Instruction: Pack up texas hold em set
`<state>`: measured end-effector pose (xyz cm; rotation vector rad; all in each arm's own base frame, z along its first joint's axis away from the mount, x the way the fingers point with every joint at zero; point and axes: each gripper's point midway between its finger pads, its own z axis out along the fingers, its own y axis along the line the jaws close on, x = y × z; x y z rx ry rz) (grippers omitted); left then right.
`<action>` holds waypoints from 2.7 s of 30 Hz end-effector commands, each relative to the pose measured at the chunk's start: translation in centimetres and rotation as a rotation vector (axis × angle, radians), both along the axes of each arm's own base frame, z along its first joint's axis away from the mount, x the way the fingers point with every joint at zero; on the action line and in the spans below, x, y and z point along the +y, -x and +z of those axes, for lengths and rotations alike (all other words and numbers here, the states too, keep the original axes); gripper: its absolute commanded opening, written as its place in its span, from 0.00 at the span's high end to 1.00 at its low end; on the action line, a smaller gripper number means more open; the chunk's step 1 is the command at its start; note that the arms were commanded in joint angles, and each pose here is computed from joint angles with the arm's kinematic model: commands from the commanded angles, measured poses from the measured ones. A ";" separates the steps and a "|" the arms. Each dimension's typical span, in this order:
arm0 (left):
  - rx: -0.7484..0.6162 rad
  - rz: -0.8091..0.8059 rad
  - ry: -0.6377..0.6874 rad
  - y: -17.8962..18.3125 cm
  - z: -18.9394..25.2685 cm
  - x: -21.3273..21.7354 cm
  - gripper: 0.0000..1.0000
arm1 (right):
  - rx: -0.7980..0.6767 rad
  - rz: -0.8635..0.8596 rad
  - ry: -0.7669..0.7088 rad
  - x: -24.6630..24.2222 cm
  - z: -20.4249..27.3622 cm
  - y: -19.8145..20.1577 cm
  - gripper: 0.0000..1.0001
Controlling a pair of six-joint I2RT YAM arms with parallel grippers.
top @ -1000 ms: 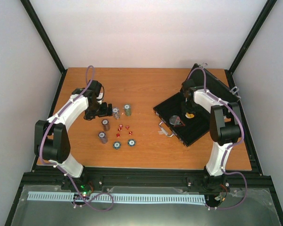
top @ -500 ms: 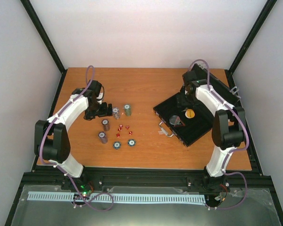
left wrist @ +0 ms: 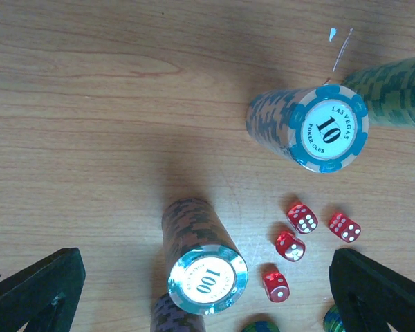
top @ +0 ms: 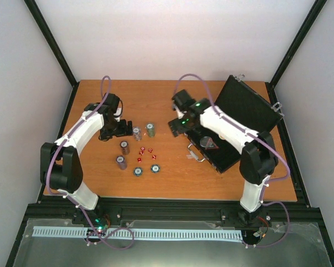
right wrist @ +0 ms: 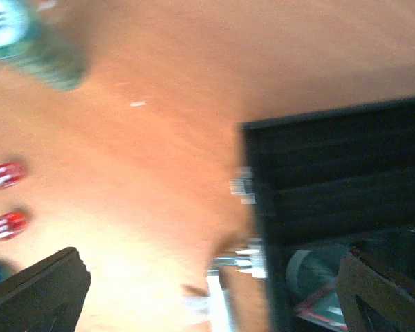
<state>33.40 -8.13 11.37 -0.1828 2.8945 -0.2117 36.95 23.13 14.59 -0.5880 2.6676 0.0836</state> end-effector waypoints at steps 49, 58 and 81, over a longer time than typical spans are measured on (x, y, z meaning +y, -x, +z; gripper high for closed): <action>-0.061 -0.003 -0.013 1.8 2.2 0.7 0.00 | 0.231 0.394 0.083 16.1 -13.2 9.9 0.59; -0.057 0.003 -0.007 1.8 2.0 0.6 0.00 | 0.207 0.376 0.113 15.3 -12.5 9.6 0.91; -0.048 0.006 -0.014 2.1 1.6 0.7 0.00 | 0.012 -0.065 0.137 -2.8 -2.9 -1.4 0.95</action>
